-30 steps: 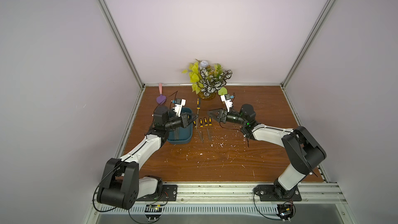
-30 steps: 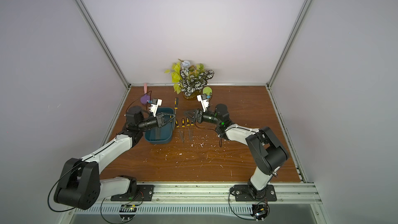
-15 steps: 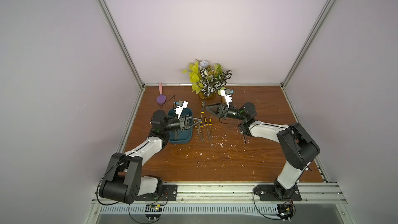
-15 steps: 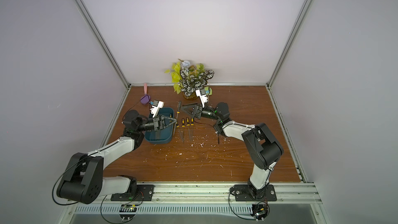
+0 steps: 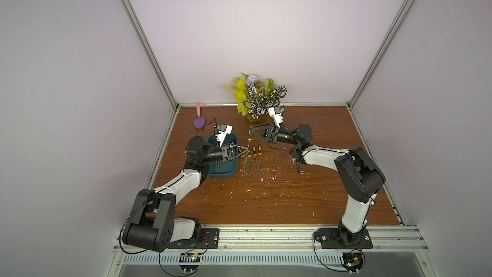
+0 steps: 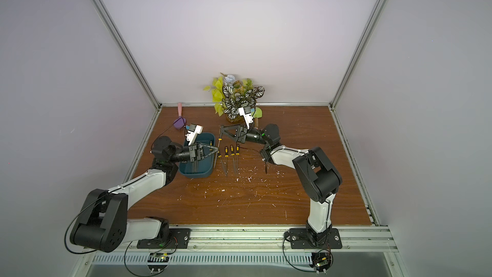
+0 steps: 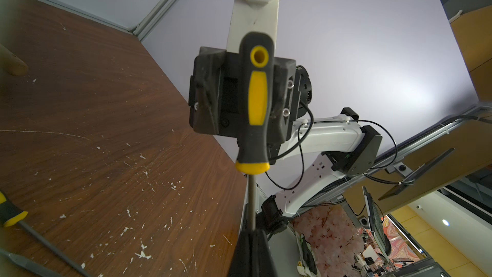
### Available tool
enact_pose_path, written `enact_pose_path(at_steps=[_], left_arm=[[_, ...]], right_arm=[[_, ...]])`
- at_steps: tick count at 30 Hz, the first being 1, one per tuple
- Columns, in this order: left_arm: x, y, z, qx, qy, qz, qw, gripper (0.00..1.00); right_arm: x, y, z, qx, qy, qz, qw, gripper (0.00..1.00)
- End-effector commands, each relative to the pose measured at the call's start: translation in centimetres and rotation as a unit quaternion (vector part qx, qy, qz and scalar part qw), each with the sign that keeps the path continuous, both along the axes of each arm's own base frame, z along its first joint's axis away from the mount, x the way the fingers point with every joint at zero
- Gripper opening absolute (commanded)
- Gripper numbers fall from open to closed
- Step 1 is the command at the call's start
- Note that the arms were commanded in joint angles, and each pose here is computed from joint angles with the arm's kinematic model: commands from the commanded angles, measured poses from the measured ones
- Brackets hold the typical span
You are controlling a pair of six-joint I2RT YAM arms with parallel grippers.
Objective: Take the file tool out of the storage box
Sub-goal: Pick up the file tool from the storage box, then place the file tool at the center of the board.
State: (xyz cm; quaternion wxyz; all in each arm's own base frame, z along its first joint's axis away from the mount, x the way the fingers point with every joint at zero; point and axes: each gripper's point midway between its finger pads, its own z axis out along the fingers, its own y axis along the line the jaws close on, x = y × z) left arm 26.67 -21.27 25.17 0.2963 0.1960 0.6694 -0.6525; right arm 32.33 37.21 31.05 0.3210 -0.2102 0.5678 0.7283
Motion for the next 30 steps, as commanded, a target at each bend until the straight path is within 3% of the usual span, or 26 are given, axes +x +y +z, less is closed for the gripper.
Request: enact_pose_path(at_steps=[1, 5, 8, 9, 14, 18, 19, 21, 22, 26, 28, 30], left_arm=[[-0.7, -0.4, 0.3, -0.002, -0.021, -0.019, 1.0, 0.0], [-0.8, -0.7, -0.1, -0.001, -0.017, -0.024, 1.0, 0.0], [-0.6, -0.6, 0.0, -0.001, -0.019, -0.019, 1.0, 0.01], [-0.6, -0.6, 0.0, -0.001, -0.021, -0.016, 1.0, 0.13], [1.1, 0.6, -1.0, 0.002, -0.006, 0.029, 1.0, 1.0], [4.1, 2.4, -4.0, 0.048, 0.017, 0.105, 0.993, 1.0], [5.5, 3.1, -6.4, 0.116, 0.033, 0.149, 0.982, 1.0], [6.9, 4.6, -9.4, 0.259, 0.033, 0.208, 0.943, 1.0], [7.4, 5.3, -9.8, 0.294, 0.035, 0.222, 0.929, 1.0], [8.8, 7.2, -8.8, 0.324, 0.015, 0.286, 0.901, 1.0], [9.2, 8.5, -8.4, 0.34, 0.007, 0.322, 0.884, 1.0], [9.5, 9.3, -8.6, 0.354, 0.01, 0.341, 0.871, 1.0]], right_arm=[[-1.3, 0.0, 2.8, 0.029, -0.041, 0.019, 0.999, 0.36], [-1.7, 0.3, 2.6, 0.026, -0.037, 0.028, 0.999, 0.33], [-1.5, 0.3, 2.2, 0.022, -0.027, 0.026, 0.999, 0.11], [-1.5, 0.2, 2.2, 0.023, -0.025, 0.025, 0.999, 0.01], [-0.5, -0.3, 1.1, -0.009, 0.003, 0.001, 1.0, 0.0], [1.8, -0.8, -2.8, -0.15, 0.019, -0.06, 0.987, 0.0], [2.4, -1.3, -5.1, -0.221, 0.04, -0.081, 0.971, 0.0], [3.5, -3.0, -7.9, -0.333, 0.048, -0.122, 0.934, 0.0], [4.0, -4.1, -9.3, -0.388, 0.058, -0.138, 0.909, 0.0], [4.8, -8.3, -13.2, -0.533, 0.089, -0.187, 0.82, 0.0], [4.7, -9.7, -15.1, -0.575, 0.111, -0.198, 0.786, 0.0], [4.8, -10.3, -16.7, -0.597, 0.13, -0.205, 0.765, 0.0]])
